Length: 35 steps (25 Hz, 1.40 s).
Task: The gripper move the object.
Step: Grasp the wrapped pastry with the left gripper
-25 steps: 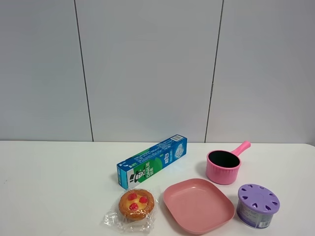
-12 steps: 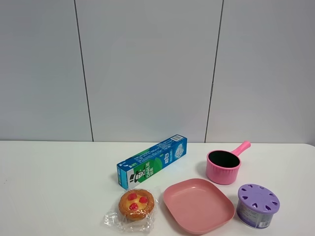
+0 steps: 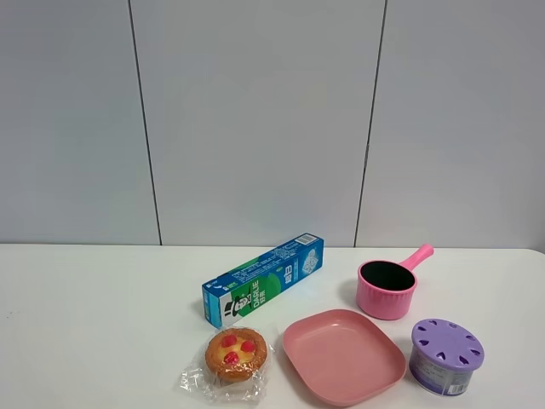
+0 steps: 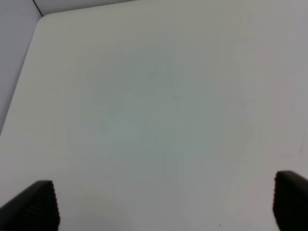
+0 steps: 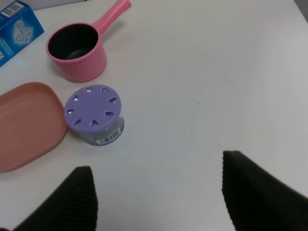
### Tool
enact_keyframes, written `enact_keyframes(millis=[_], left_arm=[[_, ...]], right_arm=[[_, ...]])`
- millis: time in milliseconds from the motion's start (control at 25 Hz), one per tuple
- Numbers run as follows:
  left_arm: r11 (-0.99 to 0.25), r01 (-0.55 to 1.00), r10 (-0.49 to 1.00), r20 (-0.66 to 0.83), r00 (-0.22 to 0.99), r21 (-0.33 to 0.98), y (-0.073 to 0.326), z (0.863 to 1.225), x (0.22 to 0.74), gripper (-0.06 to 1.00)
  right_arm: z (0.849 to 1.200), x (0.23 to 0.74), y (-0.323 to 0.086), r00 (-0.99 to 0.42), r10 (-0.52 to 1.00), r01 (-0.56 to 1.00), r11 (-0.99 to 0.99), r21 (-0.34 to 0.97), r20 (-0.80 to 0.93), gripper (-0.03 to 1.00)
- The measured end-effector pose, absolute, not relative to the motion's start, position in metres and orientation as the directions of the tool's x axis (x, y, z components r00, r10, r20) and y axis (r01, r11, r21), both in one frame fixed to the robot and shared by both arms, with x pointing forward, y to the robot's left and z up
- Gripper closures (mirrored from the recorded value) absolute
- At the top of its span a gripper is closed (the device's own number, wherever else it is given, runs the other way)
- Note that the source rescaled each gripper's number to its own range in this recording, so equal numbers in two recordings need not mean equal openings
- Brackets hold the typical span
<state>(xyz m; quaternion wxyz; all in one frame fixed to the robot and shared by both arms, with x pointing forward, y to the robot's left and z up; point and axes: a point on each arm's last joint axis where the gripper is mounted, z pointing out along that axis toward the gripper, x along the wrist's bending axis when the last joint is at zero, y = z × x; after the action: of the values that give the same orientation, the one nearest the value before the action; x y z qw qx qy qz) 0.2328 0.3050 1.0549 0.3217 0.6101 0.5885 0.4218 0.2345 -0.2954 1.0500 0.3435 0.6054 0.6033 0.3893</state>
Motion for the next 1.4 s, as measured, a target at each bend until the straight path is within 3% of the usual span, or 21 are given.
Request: enact_keyframes(millis=[440, 1040, 1400], left_arm=[[-0.098, 0.478, 0.99, 0.135, -0.044, 0.873, 0.305, 1.058, 0.238, 0.16], [-0.095, 0.584, 0.992, 0.127, -0.015, 0.806, 0.309, 1.132, 0.309, 0.16], [-0.067, 0.729, 0.997, 0.015, 0.078, 0.681, 0.302, 1.117, 0.365, 0.16]], right_arm=[[1.05, 0.235, -0.295, -0.031, 0.998, 0.463, -0.036, 0.886, 0.057, -0.03], [1.05, 0.235, -0.295, -0.031, 0.998, 0.463, -0.036, 0.886, 0.057, -0.03], [1.05, 0.235, -0.295, -0.031, 0.998, 0.463, -0.036, 0.886, 0.057, -0.03]])
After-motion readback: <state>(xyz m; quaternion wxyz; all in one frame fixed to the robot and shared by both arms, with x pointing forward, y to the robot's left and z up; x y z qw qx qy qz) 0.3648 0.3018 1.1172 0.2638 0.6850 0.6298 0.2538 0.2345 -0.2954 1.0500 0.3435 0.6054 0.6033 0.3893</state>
